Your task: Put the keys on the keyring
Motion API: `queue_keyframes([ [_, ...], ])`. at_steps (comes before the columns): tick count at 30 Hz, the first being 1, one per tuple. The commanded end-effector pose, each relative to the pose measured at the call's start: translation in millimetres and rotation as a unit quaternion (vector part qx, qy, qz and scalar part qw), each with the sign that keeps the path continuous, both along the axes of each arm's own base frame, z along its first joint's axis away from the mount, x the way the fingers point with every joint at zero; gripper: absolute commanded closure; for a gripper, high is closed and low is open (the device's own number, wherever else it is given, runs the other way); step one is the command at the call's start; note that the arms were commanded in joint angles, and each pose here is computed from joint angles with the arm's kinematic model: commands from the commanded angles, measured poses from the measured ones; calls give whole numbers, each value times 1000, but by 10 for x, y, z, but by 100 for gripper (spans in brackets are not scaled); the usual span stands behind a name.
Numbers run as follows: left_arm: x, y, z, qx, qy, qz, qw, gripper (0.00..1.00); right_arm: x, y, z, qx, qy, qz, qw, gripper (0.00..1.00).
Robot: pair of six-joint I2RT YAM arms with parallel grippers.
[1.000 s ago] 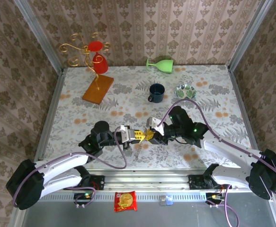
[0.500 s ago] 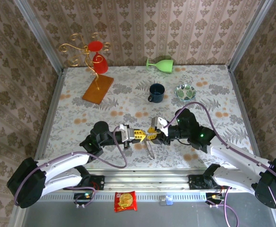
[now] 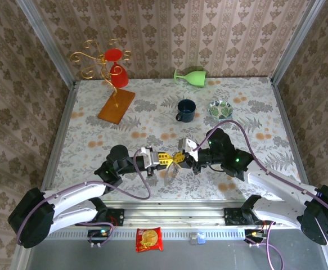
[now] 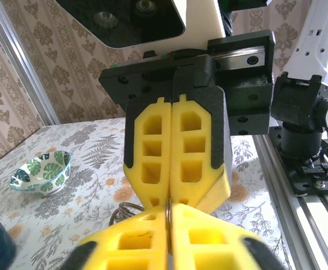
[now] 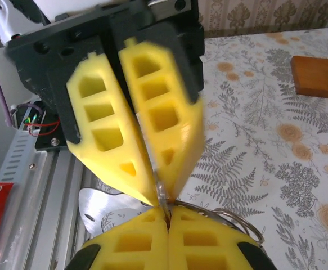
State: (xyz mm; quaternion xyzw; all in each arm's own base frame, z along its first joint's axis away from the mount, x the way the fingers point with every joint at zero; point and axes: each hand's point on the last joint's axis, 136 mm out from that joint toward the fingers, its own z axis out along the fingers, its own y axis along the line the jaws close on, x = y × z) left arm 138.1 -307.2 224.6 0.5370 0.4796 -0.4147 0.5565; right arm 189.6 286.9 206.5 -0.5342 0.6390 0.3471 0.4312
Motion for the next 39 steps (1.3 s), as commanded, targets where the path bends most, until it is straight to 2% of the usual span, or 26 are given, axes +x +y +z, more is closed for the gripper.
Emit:
queue_keyframes([
  [1, 18, 51, 1, 10, -13, 18, 1000, 80, 18, -41, 52, -20, -18, 0, 1000, 100],
  [8, 46, 64, -143, 75, -12, 22, 997, 75, 19, -93, -27, -92, -26, 19, 995, 100],
  [18, 69, 25, -148, 91, -13, 15, 996, 73, -33, -32, -45, -161, -48, 54, 984, 100],
  [24, 60, 18, -132, 94, -14, 10, 995, 79, -101, 15, -88, -202, -60, 76, 975, 100],
  [27, 48, 8, -119, 93, -14, 5, 996, 87, -105, 34, -102, -216, -62, 81, 971, 100],
  [29, 43, 6, -110, 92, -15, 3, 996, 95, -96, 49, -57, -202, -59, 72, 975, 100],
  [31, 37, 10, -97, 88, -16, 2, 996, 100, -61, 42, 15, -170, -56, 54, 982, 88],
  [35, 6, 22, -64, 62, -21, 1, 998, 100, 12, -38, 116, -86, -35, 14, 996, 71],
  [39, -18, 33, -27, 38, -26, 0, 999, 100, -22, -59, 115, -38, -25, -3, 999, 69],
])
